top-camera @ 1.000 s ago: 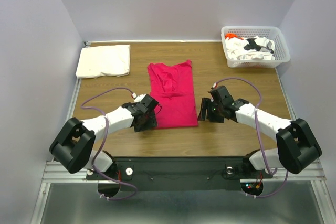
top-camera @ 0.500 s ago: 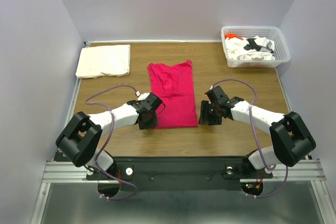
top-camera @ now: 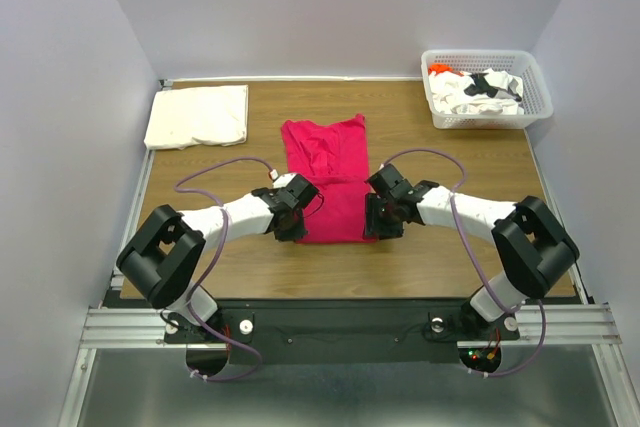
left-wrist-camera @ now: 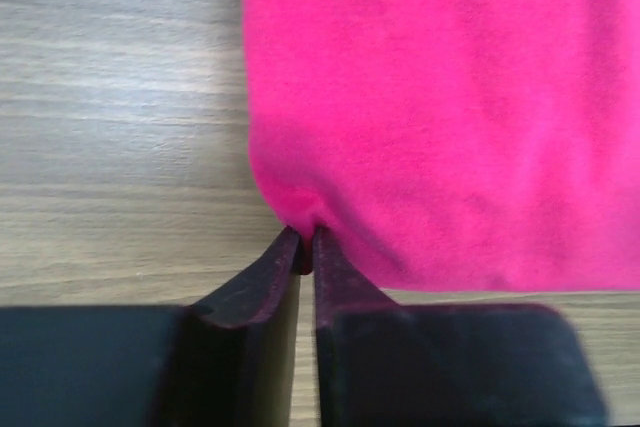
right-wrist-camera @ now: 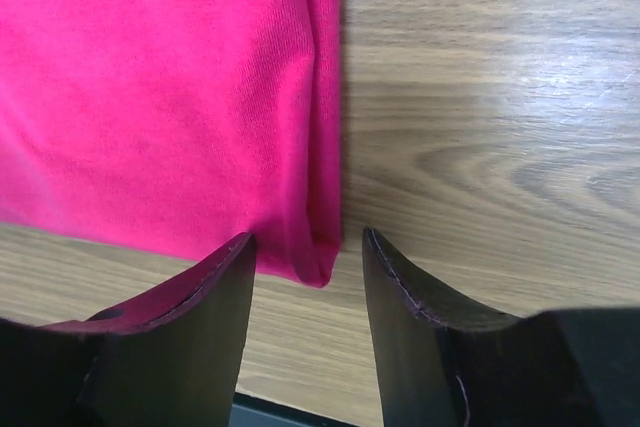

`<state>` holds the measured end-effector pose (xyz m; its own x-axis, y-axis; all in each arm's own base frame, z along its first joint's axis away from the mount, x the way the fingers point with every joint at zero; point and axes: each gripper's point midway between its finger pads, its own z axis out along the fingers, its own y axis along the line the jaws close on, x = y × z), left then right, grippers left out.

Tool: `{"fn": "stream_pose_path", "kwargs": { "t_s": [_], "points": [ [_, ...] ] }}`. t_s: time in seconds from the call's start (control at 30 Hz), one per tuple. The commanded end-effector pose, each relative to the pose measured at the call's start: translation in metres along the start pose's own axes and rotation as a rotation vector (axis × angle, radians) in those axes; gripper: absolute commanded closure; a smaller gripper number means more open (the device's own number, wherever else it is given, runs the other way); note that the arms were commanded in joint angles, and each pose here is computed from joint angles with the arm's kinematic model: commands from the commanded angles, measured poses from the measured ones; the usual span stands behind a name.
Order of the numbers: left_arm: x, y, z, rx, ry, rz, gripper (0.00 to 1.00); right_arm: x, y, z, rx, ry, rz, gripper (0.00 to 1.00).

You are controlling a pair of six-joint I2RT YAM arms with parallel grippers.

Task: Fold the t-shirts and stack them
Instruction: Fold the tshirt

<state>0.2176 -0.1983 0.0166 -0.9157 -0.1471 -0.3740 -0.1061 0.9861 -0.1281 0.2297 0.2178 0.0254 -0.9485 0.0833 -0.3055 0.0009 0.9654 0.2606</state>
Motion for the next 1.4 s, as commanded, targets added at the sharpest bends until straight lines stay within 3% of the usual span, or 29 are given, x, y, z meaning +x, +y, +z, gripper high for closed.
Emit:
{"fn": "stream_pose_path", "kwargs": {
  "t_s": [0.0,0.23,0.43,0.7,0.93,1.17,1.27,1.37],
  "points": [
    [0.031,0.026,0.017,-0.098,0.095,0.057,0.86,-0.005,0.002,0.004,0.044,-0.019,0.018,0.48],
    [0.033,0.028,0.015,-0.096,0.101,0.071,0.98,0.019,-0.022,0.018,0.138,0.041,0.018,0.56],
    [0.032,0.029,0.012,-0.092,0.103,0.083,1.0,0.038,-0.034,0.025,0.183,0.103,-0.007,0.62],
    [0.04,0.025,0.006,-0.053,0.137,0.101,1.0,0.062,-0.046,0.021,0.241,0.17,-0.056,0.98],
    [0.08,0.026,-0.022,0.036,0.221,0.135,1.0,0.091,-0.056,-0.017,0.2,0.257,-0.068,0.99],
    [0.125,0.005,-0.071,0.247,0.346,0.215,1.0,0.117,-0.053,-0.069,0.103,0.372,-0.098,0.99],
    [0.133,-0.003,-0.09,0.306,0.369,0.224,1.0,0.114,-0.048,-0.087,0.084,0.372,-0.111,0.99],
    [0.114,-0.016,-0.106,0.35,0.293,0.193,1.0,0.09,-0.041,-0.104,0.099,0.304,-0.136,0.99]
  ]
}}
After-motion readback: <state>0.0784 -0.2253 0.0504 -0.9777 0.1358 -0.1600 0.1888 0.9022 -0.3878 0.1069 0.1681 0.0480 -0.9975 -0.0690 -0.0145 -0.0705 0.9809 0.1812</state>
